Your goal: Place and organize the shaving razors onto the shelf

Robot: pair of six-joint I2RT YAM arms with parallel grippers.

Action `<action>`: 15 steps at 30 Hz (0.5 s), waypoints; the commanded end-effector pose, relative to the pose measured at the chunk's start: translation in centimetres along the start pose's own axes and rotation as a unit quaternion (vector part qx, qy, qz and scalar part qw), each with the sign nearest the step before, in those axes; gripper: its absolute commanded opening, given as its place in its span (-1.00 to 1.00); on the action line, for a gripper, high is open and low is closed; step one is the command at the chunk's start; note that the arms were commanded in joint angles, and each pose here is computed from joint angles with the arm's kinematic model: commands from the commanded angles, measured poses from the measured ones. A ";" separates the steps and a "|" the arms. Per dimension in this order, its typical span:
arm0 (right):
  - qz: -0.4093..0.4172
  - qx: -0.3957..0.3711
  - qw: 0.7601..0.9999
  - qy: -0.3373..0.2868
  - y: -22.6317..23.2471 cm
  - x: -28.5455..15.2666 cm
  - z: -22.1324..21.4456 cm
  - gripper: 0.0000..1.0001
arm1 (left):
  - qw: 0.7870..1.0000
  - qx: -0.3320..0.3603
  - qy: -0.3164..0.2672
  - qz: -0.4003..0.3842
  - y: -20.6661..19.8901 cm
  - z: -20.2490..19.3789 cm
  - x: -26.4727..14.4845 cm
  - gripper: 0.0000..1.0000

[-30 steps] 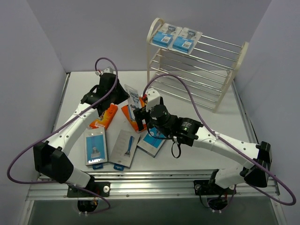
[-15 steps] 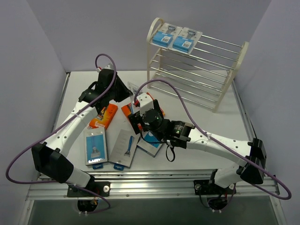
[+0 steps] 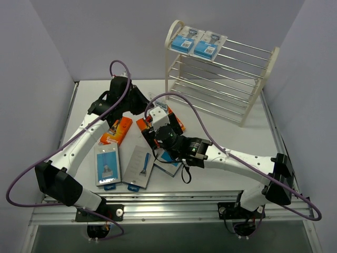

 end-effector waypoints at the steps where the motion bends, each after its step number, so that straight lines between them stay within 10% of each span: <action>1: -0.039 -0.012 0.999 -0.015 -0.4 0.1 0.2 0.54 | 0.998 -0.005 -0.008 -0.058 -2.9 1.0 -1.9 -0.95; 10: -0.076 -0.022 0.997 -0.022 -1.3 -0.1 0.4 0.13 | 0.996 0.002 0.006 -0.085 -3.5 0.6 -1.9 -0.95; 15: -0.081 -0.020 0.996 -0.025 -1.5 -0.3 0.4 -0.41 | 0.996 0.011 0.004 -0.092 -3.6 0.4 -1.5 -0.95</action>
Point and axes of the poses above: each gripper's point midway between its finger pads, its own x axis out along the fingers, its own y axis along the line the jaws close on, z = x × y, the point moved 8 cm from there along -x, back along the fingers
